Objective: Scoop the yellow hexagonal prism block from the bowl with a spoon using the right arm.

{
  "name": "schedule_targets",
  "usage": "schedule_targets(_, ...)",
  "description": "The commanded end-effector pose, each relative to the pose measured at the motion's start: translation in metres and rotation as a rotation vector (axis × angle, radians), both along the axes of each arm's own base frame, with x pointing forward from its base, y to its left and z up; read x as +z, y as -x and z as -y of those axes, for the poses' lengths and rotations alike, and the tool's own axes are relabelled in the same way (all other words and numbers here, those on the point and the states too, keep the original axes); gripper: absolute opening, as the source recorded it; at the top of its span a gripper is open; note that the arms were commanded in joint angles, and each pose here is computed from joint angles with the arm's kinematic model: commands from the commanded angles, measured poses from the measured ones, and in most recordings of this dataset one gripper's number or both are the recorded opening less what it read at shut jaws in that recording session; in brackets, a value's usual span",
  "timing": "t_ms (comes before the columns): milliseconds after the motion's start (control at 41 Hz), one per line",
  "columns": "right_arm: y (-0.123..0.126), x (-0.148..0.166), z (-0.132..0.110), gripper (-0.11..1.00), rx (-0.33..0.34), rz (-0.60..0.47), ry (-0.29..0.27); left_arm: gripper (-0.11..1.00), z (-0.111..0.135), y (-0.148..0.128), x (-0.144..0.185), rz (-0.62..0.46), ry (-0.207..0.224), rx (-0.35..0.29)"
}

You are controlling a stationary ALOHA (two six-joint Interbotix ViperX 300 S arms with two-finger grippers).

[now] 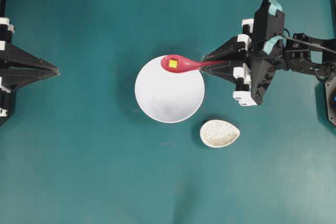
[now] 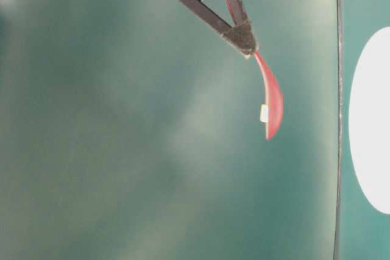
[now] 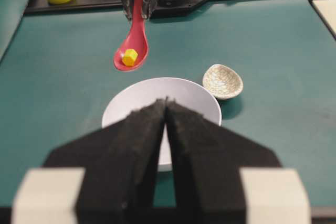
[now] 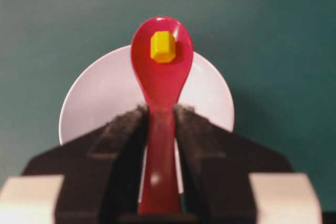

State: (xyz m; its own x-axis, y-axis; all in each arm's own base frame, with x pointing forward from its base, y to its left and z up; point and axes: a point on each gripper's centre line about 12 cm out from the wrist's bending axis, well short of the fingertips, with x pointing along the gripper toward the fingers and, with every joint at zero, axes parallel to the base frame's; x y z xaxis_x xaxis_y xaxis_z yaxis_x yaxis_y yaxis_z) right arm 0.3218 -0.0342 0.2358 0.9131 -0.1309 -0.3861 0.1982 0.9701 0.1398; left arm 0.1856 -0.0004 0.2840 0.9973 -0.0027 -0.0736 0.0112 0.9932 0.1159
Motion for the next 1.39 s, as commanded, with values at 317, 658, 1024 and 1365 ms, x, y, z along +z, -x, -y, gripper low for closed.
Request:
schedule_targets(317,0.0003,0.0113,-0.0004,0.24,0.001,0.035,0.005,0.09,-0.0006,-0.0019,0.0119,0.026,0.012,0.004)
schedule_targets(658,0.0003,0.0113,-0.0004,0.24,0.002,0.034,0.008,0.09,-0.0003,-0.0024,0.0105,0.020,0.040,0.005)
schedule_targets(1024,0.0003,0.0113,-0.0004,0.24,0.004,0.034,0.011,0.09,-0.0006,-0.0021,0.0108,0.021,0.070,0.008)
schedule_targets(1365,0.0003,0.0113,-0.0004,0.24,0.004,0.034,0.011,0.09,-0.0003,-0.0027,0.0102,0.018,0.070,0.007)
